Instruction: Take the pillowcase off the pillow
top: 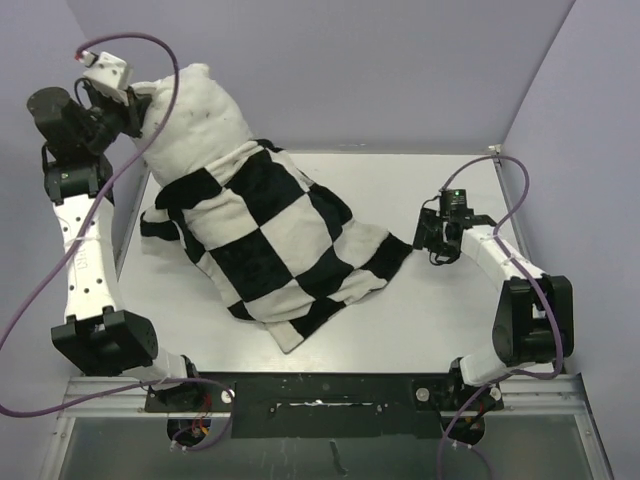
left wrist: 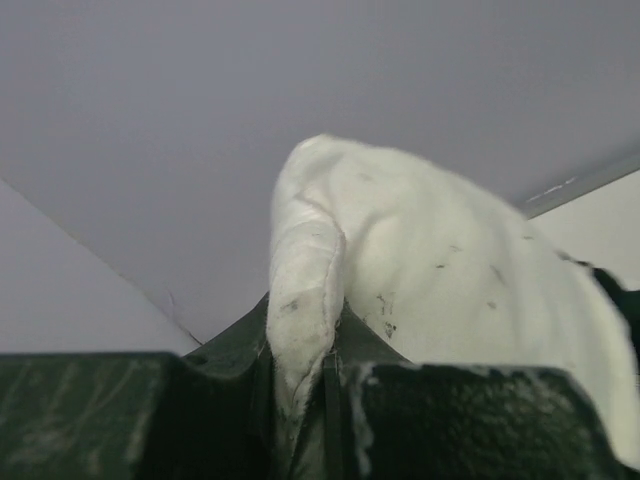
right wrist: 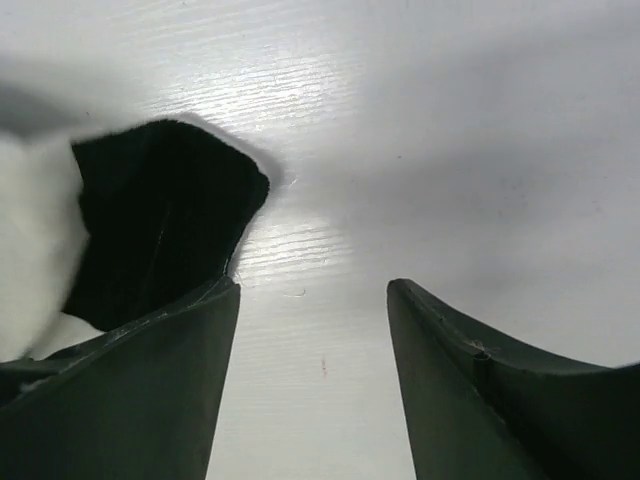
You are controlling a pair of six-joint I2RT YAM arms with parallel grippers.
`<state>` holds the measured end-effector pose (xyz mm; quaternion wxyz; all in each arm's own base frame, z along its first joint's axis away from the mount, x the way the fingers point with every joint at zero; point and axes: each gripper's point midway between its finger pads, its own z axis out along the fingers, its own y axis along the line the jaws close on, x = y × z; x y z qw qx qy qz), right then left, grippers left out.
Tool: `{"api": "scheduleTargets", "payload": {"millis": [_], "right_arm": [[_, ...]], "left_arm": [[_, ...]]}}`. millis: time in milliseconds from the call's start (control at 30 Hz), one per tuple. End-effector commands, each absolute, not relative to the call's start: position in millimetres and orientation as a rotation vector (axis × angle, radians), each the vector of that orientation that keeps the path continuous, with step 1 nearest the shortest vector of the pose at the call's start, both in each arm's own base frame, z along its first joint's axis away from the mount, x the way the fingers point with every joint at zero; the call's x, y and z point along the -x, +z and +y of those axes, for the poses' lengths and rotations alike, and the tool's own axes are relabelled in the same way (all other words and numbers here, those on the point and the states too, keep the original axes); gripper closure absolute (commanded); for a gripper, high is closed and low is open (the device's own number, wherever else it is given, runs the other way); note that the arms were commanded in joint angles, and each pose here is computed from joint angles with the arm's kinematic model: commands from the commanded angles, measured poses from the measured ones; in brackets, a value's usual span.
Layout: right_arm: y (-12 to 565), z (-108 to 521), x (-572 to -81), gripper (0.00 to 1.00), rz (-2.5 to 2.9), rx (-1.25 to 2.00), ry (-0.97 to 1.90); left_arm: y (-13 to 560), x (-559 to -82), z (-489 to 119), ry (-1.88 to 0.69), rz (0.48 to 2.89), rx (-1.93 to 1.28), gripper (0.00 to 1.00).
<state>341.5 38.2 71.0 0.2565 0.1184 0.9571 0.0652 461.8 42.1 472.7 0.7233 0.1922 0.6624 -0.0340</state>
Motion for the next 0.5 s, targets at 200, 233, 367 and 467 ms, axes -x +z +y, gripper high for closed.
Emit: {"api": "scheduleTargets", "payload": {"millis": [200,233,367,467], "right_arm": [[184,150,-320,0.31,2.14,0.222,-0.068],[187,191,-299,0.31,2.087,0.366,0.012],[163,291,-233,0.3,2.018,0.722,0.174],[132,347,-186,0.28,1.992,0.943,0.187]], "left_arm": [[551,-433,24,0.213,1.189,-0.441,1.0],[550,-436,28,0.234,1.191,-0.434,1.0],[545,-443,37,0.297,1.177,-0.442,1.0],[546,-445,41,0.323,1.169,-0.436,1.0]]}}
